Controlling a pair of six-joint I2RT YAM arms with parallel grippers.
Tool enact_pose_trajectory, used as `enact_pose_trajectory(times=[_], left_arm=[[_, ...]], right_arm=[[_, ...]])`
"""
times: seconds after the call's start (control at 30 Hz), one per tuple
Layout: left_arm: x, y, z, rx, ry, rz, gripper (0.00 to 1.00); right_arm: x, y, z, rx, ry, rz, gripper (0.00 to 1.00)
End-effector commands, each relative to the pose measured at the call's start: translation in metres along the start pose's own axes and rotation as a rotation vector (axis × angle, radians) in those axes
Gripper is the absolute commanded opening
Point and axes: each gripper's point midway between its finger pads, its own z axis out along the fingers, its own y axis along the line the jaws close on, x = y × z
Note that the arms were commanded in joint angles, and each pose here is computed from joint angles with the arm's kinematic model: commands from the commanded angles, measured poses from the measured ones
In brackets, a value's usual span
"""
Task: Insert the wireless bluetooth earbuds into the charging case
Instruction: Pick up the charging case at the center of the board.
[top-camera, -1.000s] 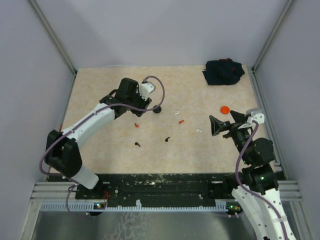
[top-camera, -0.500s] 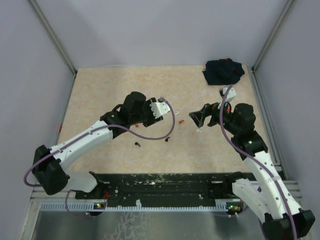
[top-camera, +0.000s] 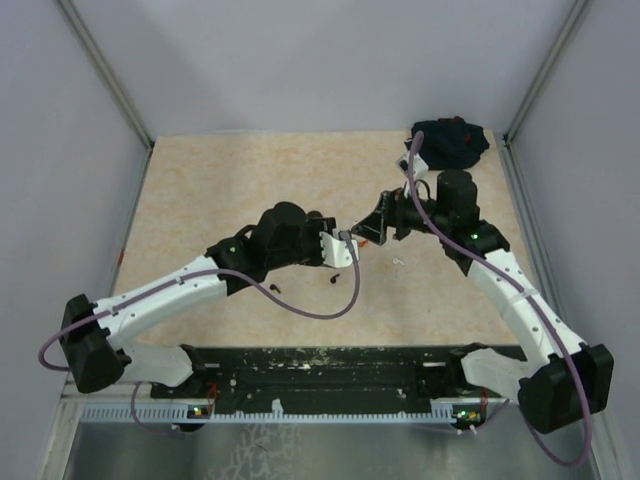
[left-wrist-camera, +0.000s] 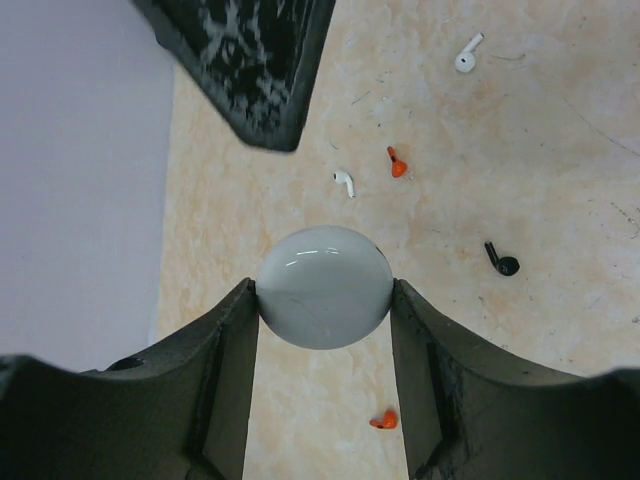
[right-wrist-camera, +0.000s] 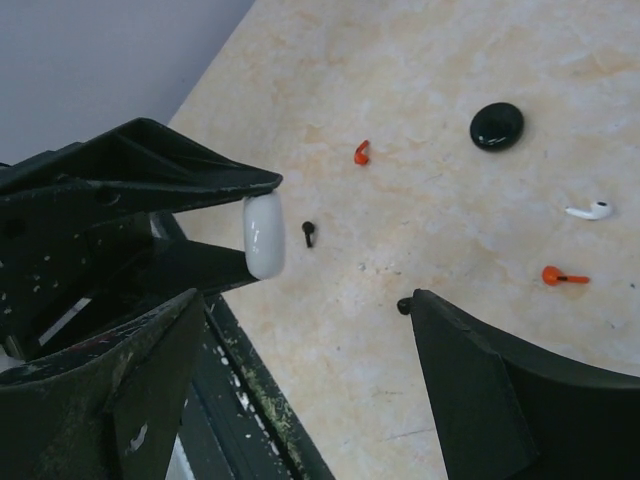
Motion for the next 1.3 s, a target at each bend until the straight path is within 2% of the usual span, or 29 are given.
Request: enact_pose_trajectory(times=[0.0,0.1,0.33,0.53,0.77,1.0,1.1,1.27], left_arm=[[-0.011,0.0,0.005,-0.011,-0.015,0.085,0.47],[-0.016,-0.003,0.007,-0.003,-0.02,0.102,0.47],[-0.028,-0.01,0.008,0.024,-0.041,0.108,0.48],[-0.032,-0.014,0.009,0.037,-0.047,0.113,0.48],[-0.035,-0.018,0.009,0.049,-0.055,0.115,0.49],[-0.035,-0.019,0.01,0.051,-0.056,0.104,0.53],[-0.033,-0.016,0.009,0.02,-0.056,0.078,0.61],[-0.031,-0.008,0.001,-0.054,-0.06,0.003,0.8]], right_arm=[[-0.008,0.035,0.008,-0.136,0.044,-0.047,0.83],[-0.004,0.041,0.015,-0.163,0.074,-0.058,0.82],[0.006,0.046,0.028,-0.214,0.135,-0.067,0.7],[0.02,0.045,0.037,-0.233,0.188,-0.07,0.63],[0.026,0.041,0.043,-0.233,0.205,-0.077,0.56],[0.025,0.041,0.045,-0.235,0.201,-0.084,0.28],[0.022,0.045,0.043,-0.24,0.181,-0.099,0.14],[0.012,0.046,0.04,-0.226,0.116,-0.123,0.1]])
